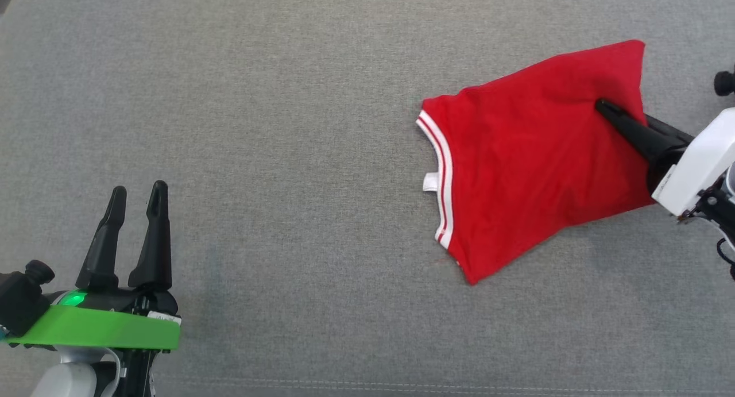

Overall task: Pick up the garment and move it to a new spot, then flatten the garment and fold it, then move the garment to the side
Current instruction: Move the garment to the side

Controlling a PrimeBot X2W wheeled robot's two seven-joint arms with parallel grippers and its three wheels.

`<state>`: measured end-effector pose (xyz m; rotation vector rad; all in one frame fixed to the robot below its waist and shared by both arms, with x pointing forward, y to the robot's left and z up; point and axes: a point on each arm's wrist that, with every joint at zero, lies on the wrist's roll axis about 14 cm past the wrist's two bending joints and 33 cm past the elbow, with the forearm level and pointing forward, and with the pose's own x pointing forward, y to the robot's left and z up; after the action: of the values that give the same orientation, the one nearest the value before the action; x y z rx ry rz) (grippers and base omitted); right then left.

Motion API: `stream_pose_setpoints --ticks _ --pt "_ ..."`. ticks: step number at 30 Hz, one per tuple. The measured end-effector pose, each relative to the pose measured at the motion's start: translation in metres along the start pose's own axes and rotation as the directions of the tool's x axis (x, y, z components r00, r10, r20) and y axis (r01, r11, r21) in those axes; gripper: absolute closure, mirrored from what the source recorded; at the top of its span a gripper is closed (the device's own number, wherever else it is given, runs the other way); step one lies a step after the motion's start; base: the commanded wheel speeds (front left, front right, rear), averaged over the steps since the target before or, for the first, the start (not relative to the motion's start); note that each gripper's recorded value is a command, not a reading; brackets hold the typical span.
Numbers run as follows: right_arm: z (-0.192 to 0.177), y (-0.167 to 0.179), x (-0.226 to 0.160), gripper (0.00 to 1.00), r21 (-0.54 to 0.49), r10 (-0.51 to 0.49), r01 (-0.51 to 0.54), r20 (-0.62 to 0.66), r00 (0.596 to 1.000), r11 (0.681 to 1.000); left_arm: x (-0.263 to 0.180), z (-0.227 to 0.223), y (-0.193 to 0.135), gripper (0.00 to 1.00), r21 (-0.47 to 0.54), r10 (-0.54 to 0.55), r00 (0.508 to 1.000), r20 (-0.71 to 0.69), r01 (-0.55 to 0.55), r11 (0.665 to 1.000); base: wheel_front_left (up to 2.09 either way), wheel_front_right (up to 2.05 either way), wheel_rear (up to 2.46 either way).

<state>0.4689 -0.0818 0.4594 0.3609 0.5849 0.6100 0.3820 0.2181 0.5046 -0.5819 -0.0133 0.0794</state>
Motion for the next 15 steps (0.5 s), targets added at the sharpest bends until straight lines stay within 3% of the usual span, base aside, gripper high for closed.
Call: stream_pose_setpoints --ticks 6,15 --pt "0.019 -0.037 -0.032 1.0 0.005 -0.128 0.128 0.013 0.992 0.992 0.009 -0.006 -0.013 0.0 0.0 -0.055 0.998 -0.022 0.055 0.998 0.0 0.0 0.0" --pt "0.071 -0.088 -0.07 1.0 0.004 -0.298 0.3 0.112 0.948 0.954 0.025 -0.028 -0.029 0.0 -0.002 -0.119 0.989 -0.088 0.119 0.993 0.0 0.0 0.0"
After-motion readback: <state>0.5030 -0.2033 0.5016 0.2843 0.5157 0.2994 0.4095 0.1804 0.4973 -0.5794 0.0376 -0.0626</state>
